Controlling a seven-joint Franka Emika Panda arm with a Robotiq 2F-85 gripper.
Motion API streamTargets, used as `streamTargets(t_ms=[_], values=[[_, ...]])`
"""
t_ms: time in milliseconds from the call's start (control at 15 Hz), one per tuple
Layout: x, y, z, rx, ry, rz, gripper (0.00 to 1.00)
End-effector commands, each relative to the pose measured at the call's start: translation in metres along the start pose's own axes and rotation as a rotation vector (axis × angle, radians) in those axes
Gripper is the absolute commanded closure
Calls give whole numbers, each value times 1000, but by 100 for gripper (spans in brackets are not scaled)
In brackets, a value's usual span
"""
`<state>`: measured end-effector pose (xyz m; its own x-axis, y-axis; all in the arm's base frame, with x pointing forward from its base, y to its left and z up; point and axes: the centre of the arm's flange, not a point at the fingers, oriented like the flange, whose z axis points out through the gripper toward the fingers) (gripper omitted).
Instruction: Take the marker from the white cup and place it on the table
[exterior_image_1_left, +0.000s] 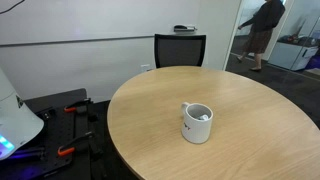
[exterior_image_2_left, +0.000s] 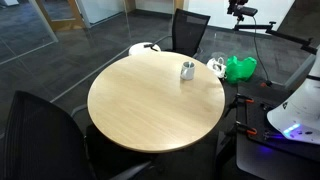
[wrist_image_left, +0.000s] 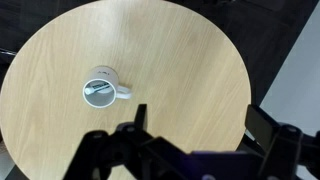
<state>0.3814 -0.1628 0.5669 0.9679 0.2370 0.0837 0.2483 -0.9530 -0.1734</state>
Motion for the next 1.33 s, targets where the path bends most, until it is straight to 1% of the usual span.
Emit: streamTargets(t_ms=[0,533,800,1267], values=[[0,0,0,0,0,0,0],[2,-3,2,-4,3,7,0],[10,-15,6,-38,13,41,0],[40,-39,28,-93,73,205,0]])
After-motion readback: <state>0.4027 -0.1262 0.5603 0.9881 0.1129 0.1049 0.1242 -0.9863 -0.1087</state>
